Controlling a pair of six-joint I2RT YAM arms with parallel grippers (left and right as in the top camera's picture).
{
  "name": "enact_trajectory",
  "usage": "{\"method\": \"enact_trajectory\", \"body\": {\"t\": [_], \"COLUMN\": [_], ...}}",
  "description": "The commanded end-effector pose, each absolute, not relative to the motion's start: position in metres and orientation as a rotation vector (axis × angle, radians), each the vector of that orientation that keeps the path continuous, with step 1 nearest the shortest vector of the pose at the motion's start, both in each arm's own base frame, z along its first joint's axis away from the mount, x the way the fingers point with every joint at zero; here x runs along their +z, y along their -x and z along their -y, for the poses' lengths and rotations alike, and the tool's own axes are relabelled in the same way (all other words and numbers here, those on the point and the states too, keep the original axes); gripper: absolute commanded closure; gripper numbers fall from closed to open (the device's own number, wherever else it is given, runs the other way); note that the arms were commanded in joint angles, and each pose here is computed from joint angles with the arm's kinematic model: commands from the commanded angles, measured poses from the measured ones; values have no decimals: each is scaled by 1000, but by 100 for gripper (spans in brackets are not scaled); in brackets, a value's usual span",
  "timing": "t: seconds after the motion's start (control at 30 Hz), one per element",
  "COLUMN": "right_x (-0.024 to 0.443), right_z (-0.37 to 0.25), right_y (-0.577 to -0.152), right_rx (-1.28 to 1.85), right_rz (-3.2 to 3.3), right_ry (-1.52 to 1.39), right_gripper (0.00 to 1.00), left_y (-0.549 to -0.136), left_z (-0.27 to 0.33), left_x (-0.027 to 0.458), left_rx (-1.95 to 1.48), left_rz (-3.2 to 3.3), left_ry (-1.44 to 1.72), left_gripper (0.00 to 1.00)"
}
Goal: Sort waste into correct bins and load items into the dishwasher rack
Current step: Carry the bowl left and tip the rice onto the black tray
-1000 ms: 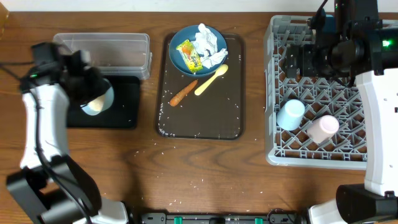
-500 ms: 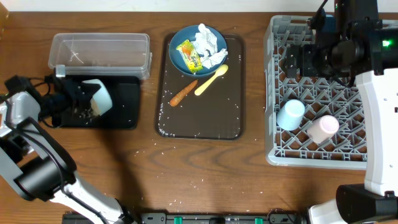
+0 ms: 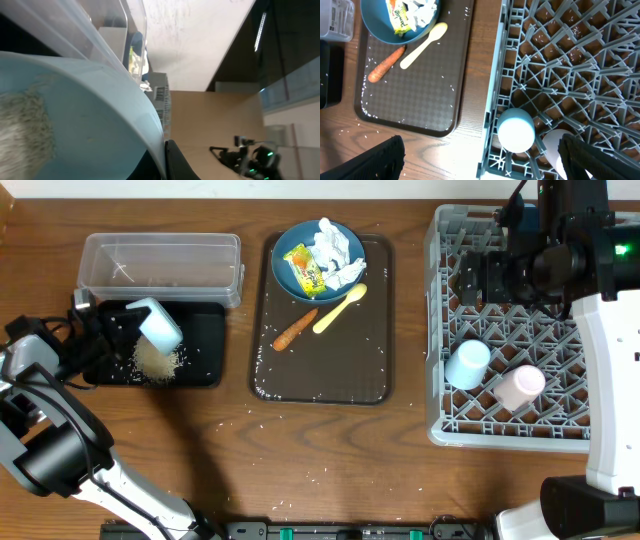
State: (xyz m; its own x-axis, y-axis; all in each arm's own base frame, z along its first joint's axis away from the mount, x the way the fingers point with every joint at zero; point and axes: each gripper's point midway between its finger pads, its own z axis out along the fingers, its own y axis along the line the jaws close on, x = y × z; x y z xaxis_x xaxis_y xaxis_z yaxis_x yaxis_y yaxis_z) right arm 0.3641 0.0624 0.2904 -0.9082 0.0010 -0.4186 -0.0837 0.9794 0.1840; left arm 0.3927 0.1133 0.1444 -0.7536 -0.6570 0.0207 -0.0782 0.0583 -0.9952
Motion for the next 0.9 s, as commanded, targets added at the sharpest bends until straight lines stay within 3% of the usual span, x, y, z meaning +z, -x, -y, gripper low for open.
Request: {"method": "enact_trajectory", "body": {"t": [0.0, 0.13, 0.87], "right_x": [292, 292, 293], "right_z": [-64, -64, -64], "right_y": [-365, -365, -367], "right_rx": [278, 277, 274], "right_rz": [-2693, -2692, -2683], "right_ry": [55, 55, 66], "right_gripper": [3, 3, 3], "left_y": [-394, -394, -394], "left_z": [-115, -116, -99], "left_x": [153, 153, 160], "left_rx": [-1865, -1928, -1951], "left_rz": [-1845, -1831, -1860], "left_ry": [878, 995, 975], "left_gripper": [94, 93, 94]}}
